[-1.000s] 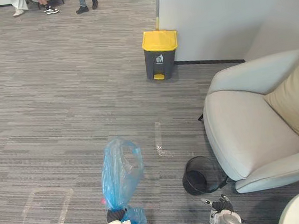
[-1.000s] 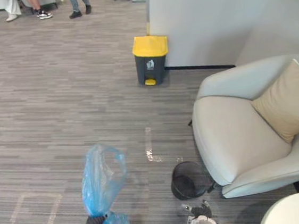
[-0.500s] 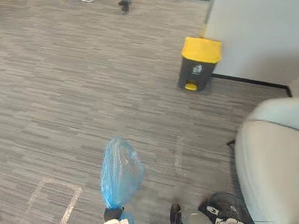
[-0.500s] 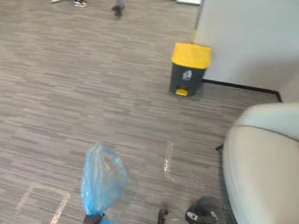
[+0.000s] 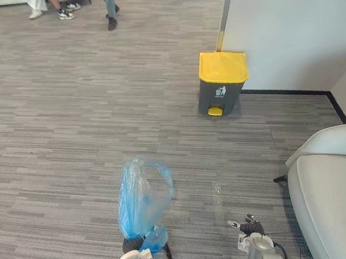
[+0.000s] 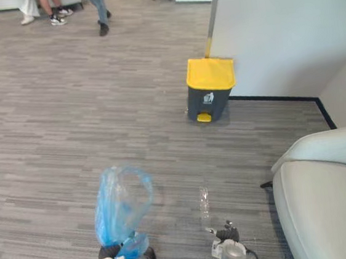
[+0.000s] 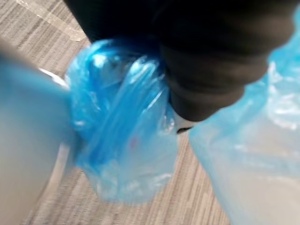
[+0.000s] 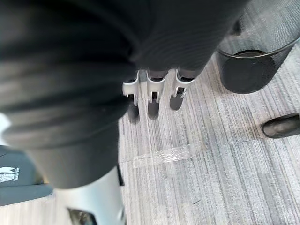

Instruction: Gather rubbish on tea table into small bin, then transfer packed bag to large trash can.

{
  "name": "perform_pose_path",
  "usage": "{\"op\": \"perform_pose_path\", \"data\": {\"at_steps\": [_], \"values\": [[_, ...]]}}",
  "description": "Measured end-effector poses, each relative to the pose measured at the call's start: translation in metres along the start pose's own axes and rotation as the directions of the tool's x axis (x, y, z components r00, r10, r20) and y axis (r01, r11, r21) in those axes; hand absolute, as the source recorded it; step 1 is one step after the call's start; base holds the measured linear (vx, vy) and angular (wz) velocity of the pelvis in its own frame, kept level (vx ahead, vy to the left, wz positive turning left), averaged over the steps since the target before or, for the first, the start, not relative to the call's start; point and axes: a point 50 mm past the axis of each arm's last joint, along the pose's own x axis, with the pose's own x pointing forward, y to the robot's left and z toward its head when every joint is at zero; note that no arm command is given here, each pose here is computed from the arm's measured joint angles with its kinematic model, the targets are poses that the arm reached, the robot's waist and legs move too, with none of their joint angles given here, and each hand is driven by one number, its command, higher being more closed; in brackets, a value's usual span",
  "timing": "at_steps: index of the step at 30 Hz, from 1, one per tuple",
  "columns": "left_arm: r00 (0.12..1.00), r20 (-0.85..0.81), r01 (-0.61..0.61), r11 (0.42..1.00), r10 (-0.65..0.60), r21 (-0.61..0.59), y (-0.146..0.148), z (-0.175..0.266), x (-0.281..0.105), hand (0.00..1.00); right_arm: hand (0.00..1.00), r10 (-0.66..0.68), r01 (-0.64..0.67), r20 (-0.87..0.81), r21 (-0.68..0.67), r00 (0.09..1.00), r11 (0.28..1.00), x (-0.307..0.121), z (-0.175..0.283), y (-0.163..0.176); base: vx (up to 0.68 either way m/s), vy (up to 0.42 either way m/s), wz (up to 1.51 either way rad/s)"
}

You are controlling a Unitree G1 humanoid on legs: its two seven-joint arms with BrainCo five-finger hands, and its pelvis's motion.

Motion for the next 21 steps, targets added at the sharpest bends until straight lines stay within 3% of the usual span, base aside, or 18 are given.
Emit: {"op": "perform_pose_path", "data": {"at_steps": [6, 13, 21], "values": [[1.0, -0.013, 0.012, 0.999, -0.012, 0.038, -0.001, -0.003, 0.0, 1.0, 0.0, -0.003, 0.003, -0.024, -0.025, 1.0, 1.0, -0.004, -0.013, -0.006, 0.31, 0.08, -0.46], [0.998, -0.059, 0.027, 0.999, -0.024, 0.047, -0.005, -0.013, -0.001, 1.0, 0.0, -0.043, 0.042, -0.011, -0.024, 0.999, 0.999, 0.003, -0.005, -0.019, 0.47, -0.105, 0.06], [0.998, 0.025, 0.061, 0.996, -0.063, 0.067, -0.013, 0.004, -0.002, 1.0, 0.0, 0.005, -0.006, -0.019, -0.063, 1.0, 0.998, 0.0, -0.008, -0.004, 0.44, -0.083, -0.15]]}}
